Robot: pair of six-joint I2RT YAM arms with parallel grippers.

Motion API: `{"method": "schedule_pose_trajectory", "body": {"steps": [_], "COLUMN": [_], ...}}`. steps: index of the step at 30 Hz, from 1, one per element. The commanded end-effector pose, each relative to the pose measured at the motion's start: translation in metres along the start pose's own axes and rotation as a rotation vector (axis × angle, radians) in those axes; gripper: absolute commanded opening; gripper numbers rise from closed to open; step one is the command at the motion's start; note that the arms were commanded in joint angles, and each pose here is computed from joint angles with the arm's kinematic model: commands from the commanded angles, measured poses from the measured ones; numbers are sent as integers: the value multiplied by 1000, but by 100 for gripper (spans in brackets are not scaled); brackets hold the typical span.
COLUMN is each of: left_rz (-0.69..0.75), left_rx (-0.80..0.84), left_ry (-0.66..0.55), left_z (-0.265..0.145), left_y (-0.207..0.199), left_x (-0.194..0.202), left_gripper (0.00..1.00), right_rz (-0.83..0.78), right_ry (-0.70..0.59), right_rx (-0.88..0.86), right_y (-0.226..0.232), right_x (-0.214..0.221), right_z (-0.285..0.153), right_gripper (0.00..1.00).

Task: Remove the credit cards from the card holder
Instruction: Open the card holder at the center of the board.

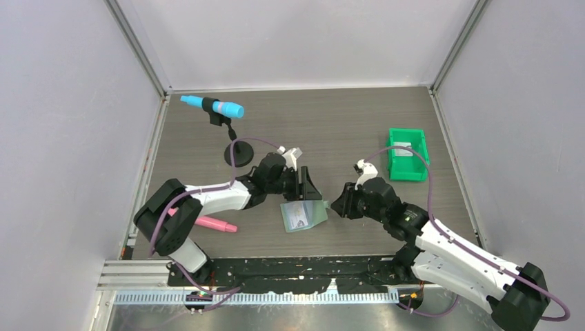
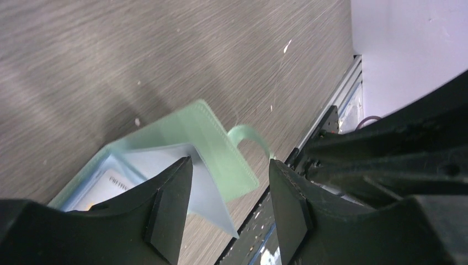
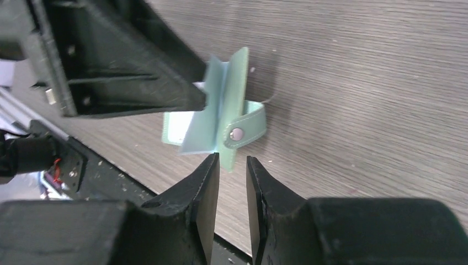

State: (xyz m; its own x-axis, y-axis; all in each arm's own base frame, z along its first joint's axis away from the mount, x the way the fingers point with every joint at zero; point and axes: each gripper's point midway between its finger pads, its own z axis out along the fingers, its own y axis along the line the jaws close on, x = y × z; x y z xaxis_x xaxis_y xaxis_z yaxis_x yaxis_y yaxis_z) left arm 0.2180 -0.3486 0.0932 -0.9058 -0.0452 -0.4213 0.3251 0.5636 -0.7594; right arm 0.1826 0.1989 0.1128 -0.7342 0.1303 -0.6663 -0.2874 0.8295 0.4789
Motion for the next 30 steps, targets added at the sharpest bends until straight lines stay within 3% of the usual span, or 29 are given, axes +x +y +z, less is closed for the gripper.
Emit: {"method": "schedule_pose_trajectory", "body": {"steps": [1, 8, 15, 19, 25, 30], "left_rz": [40, 25, 25, 3, -43, -15], "left_rx": [78, 47, 17, 21, 56, -129], "left_ry": [-34, -6, -1, -13, -91, -143], "left_z": [10, 28, 35, 34, 4, -35], "left_y": [-26, -12, -3, -8, -29, -1], "left_x": [-21, -17, -18, -24, -65, -78], "left_gripper": [55, 55, 55, 55, 55, 55], "right_rz": [-30, -9, 7, 6, 8, 18], "right_ry": [-20, -33, -59, -35, -29, 30], "right_rx": [-173, -264, -299, -319, -322, -248], "right_y": [35, 51, 63, 71, 78, 64], "right_x": [-11, -12, -20, -12, 1, 19], "right_z": [-6, -5, -6, 2, 25, 53], "right_gripper": [31, 29, 36, 33, 29, 27]}}
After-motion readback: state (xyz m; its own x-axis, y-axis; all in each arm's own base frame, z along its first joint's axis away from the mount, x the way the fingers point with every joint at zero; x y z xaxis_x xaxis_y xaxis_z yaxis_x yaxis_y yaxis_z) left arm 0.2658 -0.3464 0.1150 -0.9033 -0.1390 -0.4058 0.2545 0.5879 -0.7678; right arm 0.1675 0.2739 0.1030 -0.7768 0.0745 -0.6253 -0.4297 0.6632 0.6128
